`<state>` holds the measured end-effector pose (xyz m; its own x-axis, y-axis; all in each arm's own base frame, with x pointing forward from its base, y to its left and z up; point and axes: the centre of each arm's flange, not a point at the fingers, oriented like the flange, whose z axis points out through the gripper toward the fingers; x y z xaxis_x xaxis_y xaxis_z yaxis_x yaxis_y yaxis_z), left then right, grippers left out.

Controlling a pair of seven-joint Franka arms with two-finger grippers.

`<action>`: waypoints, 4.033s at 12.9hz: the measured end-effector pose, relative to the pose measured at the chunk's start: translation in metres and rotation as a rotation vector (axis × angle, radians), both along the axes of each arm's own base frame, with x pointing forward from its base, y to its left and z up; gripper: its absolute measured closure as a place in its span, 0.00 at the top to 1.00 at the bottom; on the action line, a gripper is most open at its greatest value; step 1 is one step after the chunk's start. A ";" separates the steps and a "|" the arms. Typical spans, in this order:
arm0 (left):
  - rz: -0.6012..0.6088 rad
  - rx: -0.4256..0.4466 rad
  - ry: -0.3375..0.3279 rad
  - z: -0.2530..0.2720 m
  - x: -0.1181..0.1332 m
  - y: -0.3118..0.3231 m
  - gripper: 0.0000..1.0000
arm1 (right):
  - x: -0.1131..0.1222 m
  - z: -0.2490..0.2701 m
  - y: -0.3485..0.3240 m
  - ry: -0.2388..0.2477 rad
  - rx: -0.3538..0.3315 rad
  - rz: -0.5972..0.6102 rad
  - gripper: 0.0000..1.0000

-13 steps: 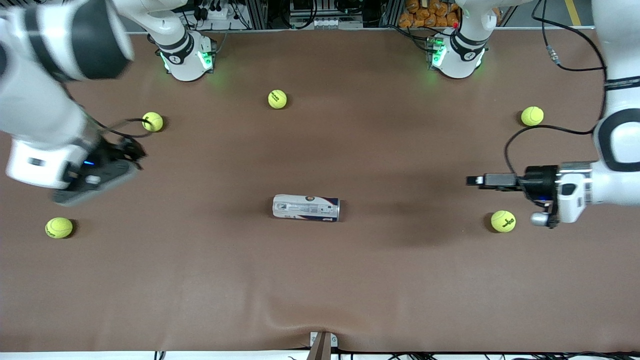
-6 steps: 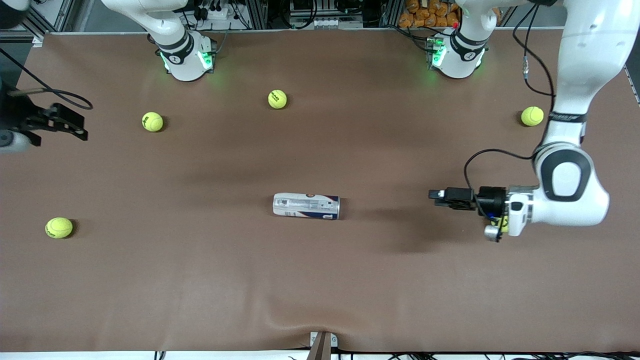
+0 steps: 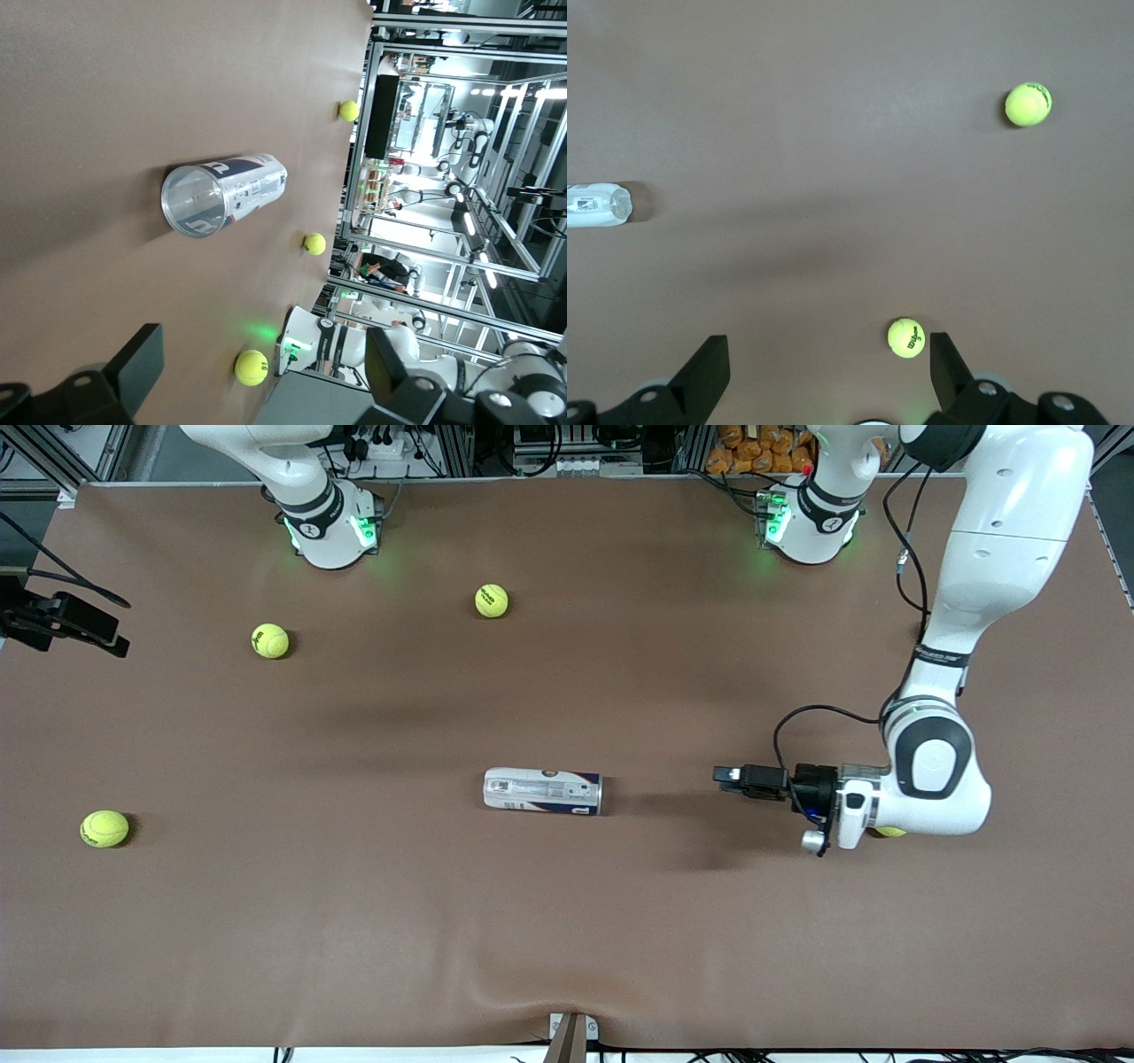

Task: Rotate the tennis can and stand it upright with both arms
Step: 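Move the left gripper to the can's open end and grasp it, then lift the can with the left gripper and rotate it upright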

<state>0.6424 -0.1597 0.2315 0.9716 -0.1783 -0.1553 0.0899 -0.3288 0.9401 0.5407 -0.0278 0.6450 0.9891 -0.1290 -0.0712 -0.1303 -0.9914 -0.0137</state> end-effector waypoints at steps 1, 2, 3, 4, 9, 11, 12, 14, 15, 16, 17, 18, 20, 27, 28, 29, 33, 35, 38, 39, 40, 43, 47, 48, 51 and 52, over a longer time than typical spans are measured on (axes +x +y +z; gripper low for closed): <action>0.000 -0.004 -0.009 -0.005 -0.001 -0.009 1.00 | -0.002 -0.001 -0.004 0.010 0.000 -0.019 1.00; 0.011 -0.025 -0.016 -0.011 -0.002 -0.018 1.00 | -0.003 -0.001 -0.011 0.019 0.000 -0.034 1.00; 0.024 -0.051 -0.018 -0.021 -0.004 -0.025 1.00 | -0.005 -0.001 -0.018 0.028 0.001 -0.047 1.00; 0.033 -0.076 -0.017 -0.032 -0.007 -0.032 1.00 | -0.007 0.000 -0.023 0.028 0.002 -0.057 1.00; 0.137 -0.121 0.024 -0.065 -0.013 -0.067 1.00 | -0.019 0.018 -0.026 0.001 0.006 -0.039 1.00; 0.189 -0.116 0.031 -0.070 -0.016 -0.092 1.00 | -0.019 0.017 -0.023 0.001 0.007 -0.031 1.00; 0.209 -0.108 0.034 -0.073 -0.019 -0.105 1.00 | -0.019 0.017 -0.023 0.002 0.007 -0.029 1.00; 0.228 -0.102 0.047 -0.083 -0.027 -0.123 1.00 | -0.019 0.017 -0.023 0.002 0.005 -0.023 1.00; 0.232 -0.099 0.055 -0.090 -0.030 -0.130 1.00 | -0.019 0.017 -0.024 0.001 0.001 -0.019 1.00; 0.237 -0.100 0.058 -0.097 -0.033 -0.134 1.00 | -0.019 0.017 -0.025 0.000 -0.002 -0.017 1.00; 0.240 -0.103 0.057 -0.104 -0.034 -0.136 1.00 | -0.019 0.017 -0.026 0.000 -0.003 -0.016 1.00; 0.244 -0.105 0.056 -0.109 -0.035 -0.136 1.00 | -0.018 0.016 -0.025 0.001 -0.003 -0.013 1.00; 0.246 -0.109 0.056 -0.115 -0.033 -0.138 0.92 | -0.018 0.015 -0.024 -0.001 -0.004 -0.010 1.00; 0.260 -0.118 0.068 -0.116 -0.042 -0.167 0.77 | -0.016 0.009 -0.023 0.009 -0.003 -0.007 1.00; 0.260 -0.119 0.068 -0.116 -0.042 -0.168 0.68 | -0.016 0.009 -0.023 0.009 -0.003 -0.007 1.00; 0.258 -0.120 0.068 -0.116 -0.043 -0.170 0.54 | -0.016 0.009 -0.023 0.009 -0.003 -0.007 1.00; 0.252 -0.127 0.006 -0.121 -0.044 -0.169 0.10 | -0.015 0.008 -0.023 0.009 -0.003 -0.006 1.00; 0.252 -0.127 0.003 -0.121 -0.043 -0.169 0.05 | -0.015 0.008 -0.023 0.008 -0.003 -0.006 1.00; 0.258 -0.139 -0.003 -0.108 -0.034 -0.172 0.05 | -0.015 0.008 -0.022 0.008 -0.003 -0.006 1.00; 0.259 -0.142 0.009 -0.097 -0.029 -0.173 0.05 | -0.015 0.008 -0.022 0.008 -0.003 -0.006 1.00; 0.242 -0.128 0.029 -0.079 -0.022 -0.175 0.05 | -0.015 0.008 -0.022 0.008 -0.003 -0.005 1.00; 0.190 -0.047 0.078 -0.015 -0.002 -0.176 0.05 | -0.015 0.008 -0.022 0.006 -0.004 -0.005 1.00; 0.144 0.130 0.127 0.033 0.005 -0.164 0.05 | -0.015 0.008 -0.022 0.006 -0.004 -0.004 1.00; 0.144 0.177 0.145 0.046 0.008 -0.163 0.05 | -0.014 0.008 -0.022 0.006 -0.004 -0.004 1.00; 0.153 0.353 0.199 0.078 0.011 -0.164 0.05 | -0.014 0.008 -0.021 0.005 -0.004 -0.002 1.00; 0.157 0.409 0.206 0.085 0.010 -0.165 0.05 | -0.014 0.008 -0.021 0.005 -0.004 -0.002 1.00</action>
<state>0.6526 -0.3247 0.3170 0.9236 0.0836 -0.3741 0.3386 -0.6354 0.6940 0.5264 -0.0489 0.6531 0.9884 -0.1317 -0.0760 -0.1327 -0.9911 -0.0093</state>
